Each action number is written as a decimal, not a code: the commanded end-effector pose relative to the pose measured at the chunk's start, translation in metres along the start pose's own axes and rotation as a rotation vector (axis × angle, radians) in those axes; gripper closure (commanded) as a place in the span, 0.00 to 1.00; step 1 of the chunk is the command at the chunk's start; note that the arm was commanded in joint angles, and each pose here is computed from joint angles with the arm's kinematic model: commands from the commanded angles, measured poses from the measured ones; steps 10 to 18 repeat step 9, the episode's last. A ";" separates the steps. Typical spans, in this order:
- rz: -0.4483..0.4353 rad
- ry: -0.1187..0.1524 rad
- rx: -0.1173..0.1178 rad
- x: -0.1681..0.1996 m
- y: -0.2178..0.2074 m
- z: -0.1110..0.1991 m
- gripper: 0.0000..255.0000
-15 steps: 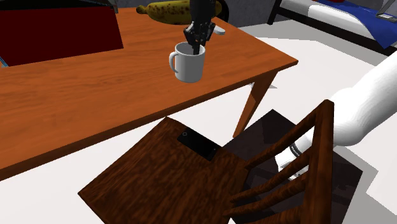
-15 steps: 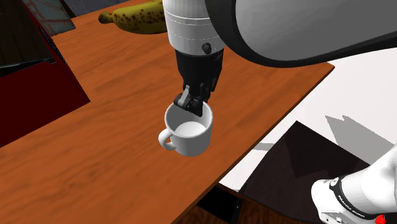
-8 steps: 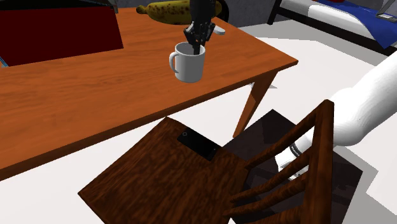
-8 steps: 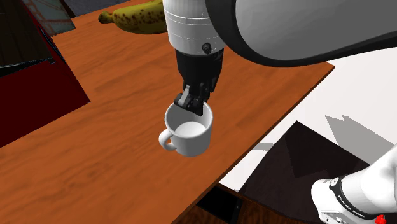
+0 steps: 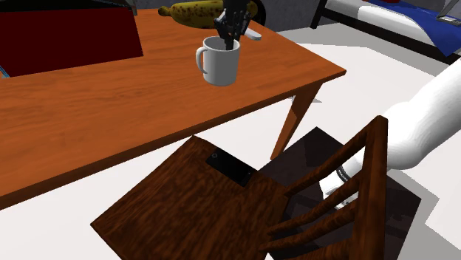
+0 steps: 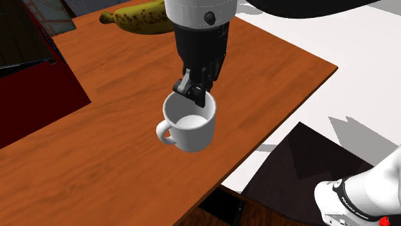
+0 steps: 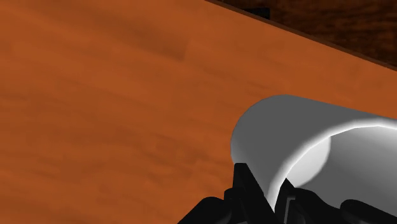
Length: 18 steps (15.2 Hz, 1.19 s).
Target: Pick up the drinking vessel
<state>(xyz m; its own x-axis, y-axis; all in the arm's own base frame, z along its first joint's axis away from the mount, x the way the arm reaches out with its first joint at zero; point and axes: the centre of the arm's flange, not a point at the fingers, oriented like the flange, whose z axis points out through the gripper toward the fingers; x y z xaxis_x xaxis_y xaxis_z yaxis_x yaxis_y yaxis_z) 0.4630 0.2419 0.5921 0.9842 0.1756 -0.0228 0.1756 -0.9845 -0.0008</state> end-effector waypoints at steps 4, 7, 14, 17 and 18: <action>0.000 0.000 0.000 -0.001 0.000 -0.028 1.00; 0.000 0.000 0.000 -0.001 0.000 -0.044 1.00; 0.000 0.000 0.000 -0.001 0.000 -0.045 1.00; 0.000 0.000 0.000 -0.001 0.000 -0.045 1.00; 0.000 0.000 0.000 -0.001 0.000 -0.045 1.00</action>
